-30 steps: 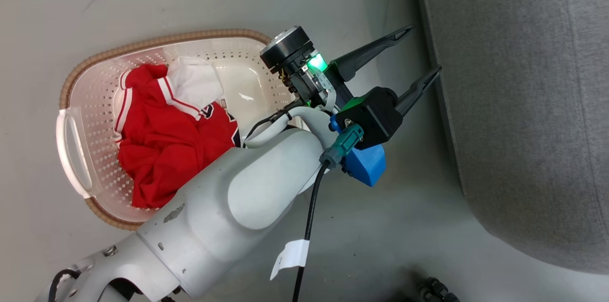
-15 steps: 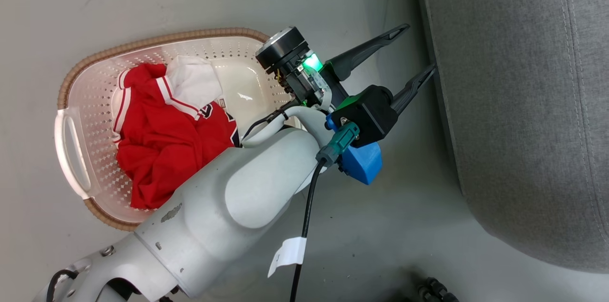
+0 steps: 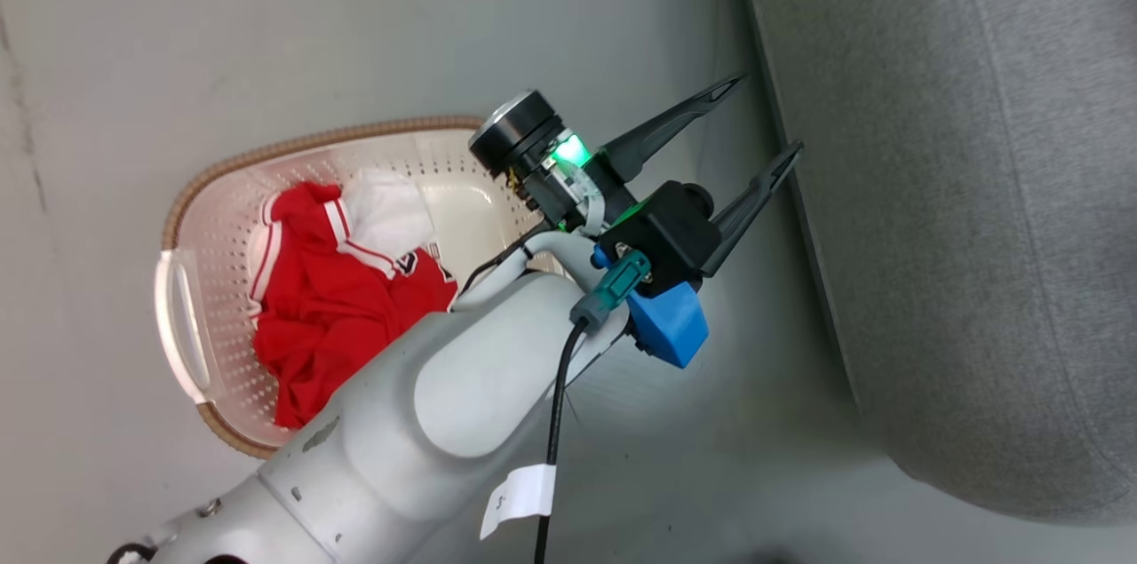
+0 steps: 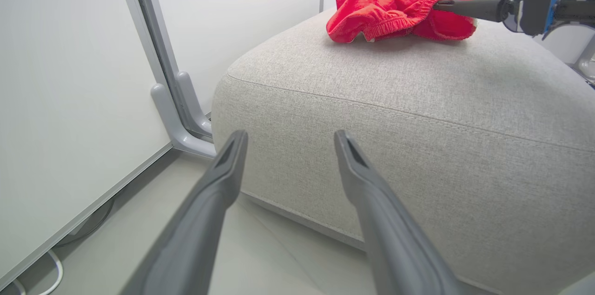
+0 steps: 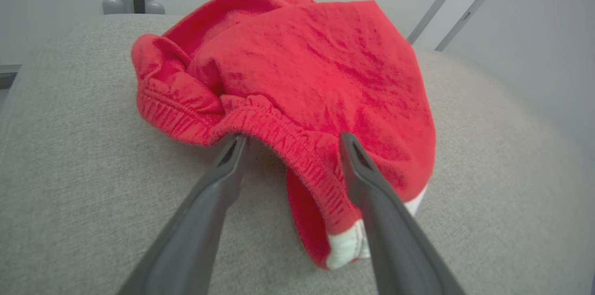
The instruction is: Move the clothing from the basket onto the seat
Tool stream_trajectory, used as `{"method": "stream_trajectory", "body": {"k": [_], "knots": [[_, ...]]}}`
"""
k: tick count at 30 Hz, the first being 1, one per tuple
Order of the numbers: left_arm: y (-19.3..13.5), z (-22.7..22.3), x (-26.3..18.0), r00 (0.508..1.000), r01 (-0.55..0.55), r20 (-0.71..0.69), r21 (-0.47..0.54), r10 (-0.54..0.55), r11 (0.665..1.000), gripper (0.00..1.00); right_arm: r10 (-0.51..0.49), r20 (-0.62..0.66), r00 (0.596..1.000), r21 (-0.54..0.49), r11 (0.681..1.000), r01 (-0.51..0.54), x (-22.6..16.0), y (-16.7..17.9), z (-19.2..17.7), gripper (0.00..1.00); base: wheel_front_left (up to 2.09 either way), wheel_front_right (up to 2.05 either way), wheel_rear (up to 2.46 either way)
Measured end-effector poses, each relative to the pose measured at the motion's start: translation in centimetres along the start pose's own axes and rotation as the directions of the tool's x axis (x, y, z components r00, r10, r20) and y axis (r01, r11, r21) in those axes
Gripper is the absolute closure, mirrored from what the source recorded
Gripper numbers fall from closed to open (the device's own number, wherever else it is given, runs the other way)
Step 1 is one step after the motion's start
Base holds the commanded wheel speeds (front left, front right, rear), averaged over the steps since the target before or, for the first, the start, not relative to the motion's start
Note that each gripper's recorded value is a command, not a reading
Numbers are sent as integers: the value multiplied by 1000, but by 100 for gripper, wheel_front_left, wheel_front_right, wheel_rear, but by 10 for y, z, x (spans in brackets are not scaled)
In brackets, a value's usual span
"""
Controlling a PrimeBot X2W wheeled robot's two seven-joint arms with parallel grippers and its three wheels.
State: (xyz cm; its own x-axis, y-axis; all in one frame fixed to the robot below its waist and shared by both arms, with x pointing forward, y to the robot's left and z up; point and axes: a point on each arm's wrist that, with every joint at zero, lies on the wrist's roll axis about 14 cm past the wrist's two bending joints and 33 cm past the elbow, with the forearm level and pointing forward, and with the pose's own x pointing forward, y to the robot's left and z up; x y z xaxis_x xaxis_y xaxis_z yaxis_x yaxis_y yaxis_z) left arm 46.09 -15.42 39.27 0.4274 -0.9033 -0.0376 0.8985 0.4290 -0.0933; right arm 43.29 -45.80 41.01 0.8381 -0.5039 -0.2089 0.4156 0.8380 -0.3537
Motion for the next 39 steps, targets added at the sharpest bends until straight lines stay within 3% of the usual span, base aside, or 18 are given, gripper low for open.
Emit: {"method": "stream_trajectory", "body": {"k": [9,18,24,31,39], "knots": [[1,41,-26,992,-119,44,-19,120,993,0,124,93,988,1,992,-125,-43,29,29,0,0,0,0],[20,85,-73,943,-310,117,-28,311,950,0,262,264,928,30,960,-279,-78,75,85,0,0,0,0],[36,105,-116,879,-450,161,-32,449,893,0,342,370,864,62,919,-390,-102,114,119,0,0,0,0],[53,121,-172,782,-599,197,-25,591,801,0,424,454,783,79,857,-510,-134,154,148,0,0,0,0],[60,134,-233,667,-722,234,-35,708,691,0,462,502,731,108,805,-583,-167,177,161,0,0,0,0]]}}
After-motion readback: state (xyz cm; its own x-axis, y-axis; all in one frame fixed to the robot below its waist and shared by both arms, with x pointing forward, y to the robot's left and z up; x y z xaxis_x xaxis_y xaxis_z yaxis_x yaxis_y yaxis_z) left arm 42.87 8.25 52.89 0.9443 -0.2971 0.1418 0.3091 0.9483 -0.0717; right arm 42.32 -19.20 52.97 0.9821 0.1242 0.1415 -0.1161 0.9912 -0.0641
